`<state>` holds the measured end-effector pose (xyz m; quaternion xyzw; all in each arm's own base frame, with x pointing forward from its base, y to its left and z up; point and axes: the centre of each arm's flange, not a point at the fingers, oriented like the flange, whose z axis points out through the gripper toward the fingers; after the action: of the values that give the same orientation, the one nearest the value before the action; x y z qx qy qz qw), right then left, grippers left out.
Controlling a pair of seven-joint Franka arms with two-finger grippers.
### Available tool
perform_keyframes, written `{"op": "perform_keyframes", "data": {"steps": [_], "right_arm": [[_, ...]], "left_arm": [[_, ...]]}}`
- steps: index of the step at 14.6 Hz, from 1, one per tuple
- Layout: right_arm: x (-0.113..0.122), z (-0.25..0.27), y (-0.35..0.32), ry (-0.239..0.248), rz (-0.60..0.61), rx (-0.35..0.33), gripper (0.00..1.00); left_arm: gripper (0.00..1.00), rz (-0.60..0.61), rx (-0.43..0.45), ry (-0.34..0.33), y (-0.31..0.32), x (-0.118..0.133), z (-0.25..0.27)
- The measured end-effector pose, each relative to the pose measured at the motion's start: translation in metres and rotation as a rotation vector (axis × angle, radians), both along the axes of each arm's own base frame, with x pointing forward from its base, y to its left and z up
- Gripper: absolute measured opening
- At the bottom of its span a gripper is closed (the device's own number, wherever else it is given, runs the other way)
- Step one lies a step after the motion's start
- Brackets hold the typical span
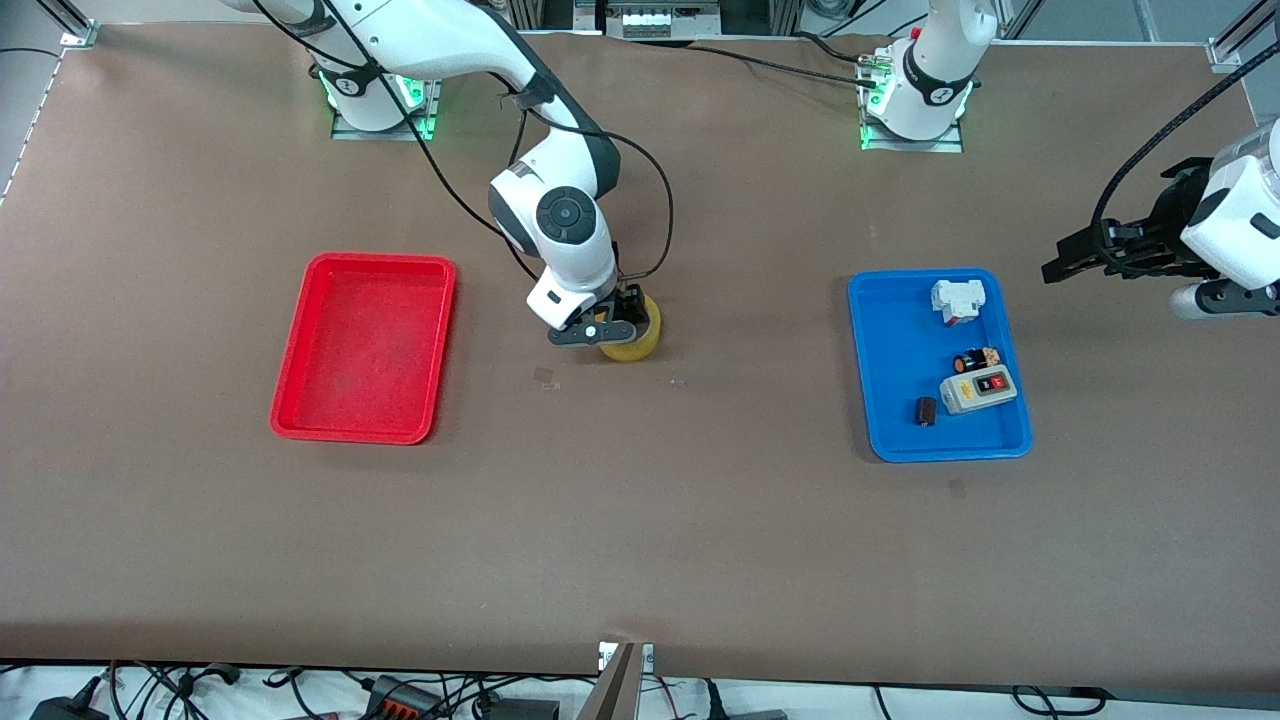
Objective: Place and move tape with both arms
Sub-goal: 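Close the right gripper on the rim of the tape roll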
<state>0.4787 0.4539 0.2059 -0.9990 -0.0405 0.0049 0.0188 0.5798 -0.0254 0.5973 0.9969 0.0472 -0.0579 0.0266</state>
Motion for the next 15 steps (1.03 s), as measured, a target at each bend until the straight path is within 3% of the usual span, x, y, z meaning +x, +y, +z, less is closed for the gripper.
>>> {"op": "perform_keyframes", "data": {"steps": [5,6,7,8,9,10,11,12,15], "right_arm": [[-0.0044,-0.0088,0.0037,0.002,0.008,-0.002,0.93],[-0.0053,-0.0092,0.0045,0.003,0.010,-0.002,0.88],[-0.0057,-0.0092,0.0050,0.002,0.011,-0.002,0.74],[-0.0059,-0.0092,0.0053,0.002,0.012,-0.001,0.74],[-0.0061,-0.0092,0.0054,0.002,0.013,-0.001,0.68],[-0.0063,-0.0092,0.0057,0.002,0.014,-0.001,0.57],[-0.0062,-0.0090,0.0058,0.001,0.014,-0.001,0.35],[-0.0048,-0.0080,0.0056,-0.002,0.012,0.001,0.23],[-0.0020,-0.0059,0.0049,-0.009,0.009,0.005,0.20]], "left_arm": [[1.00,-0.006,0.000,0.000,-0.0028,-0.0001,-0.0001],[1.00,-0.007,0.000,0.000,-0.0033,-0.0002,-0.0001],[1.00,-0.008,-0.001,-0.001,-0.0034,-0.0001,0.0000],[1.00,-0.009,-0.001,-0.004,-0.0035,0.0003,0.0002],[1.00,-0.013,-0.001,-0.008,-0.0035,0.0007,0.0005],[1.00,-0.025,-0.003,-0.013,-0.0035,0.0012,0.0008],[1.00,-0.045,-0.005,-0.016,-0.0034,0.0015,0.0010],[1.00,-0.068,-0.007,-0.018,-0.0032,0.0016,0.0011],[1.00,-0.098,-0.011,-0.022,-0.0025,0.0018,0.0012]]}}
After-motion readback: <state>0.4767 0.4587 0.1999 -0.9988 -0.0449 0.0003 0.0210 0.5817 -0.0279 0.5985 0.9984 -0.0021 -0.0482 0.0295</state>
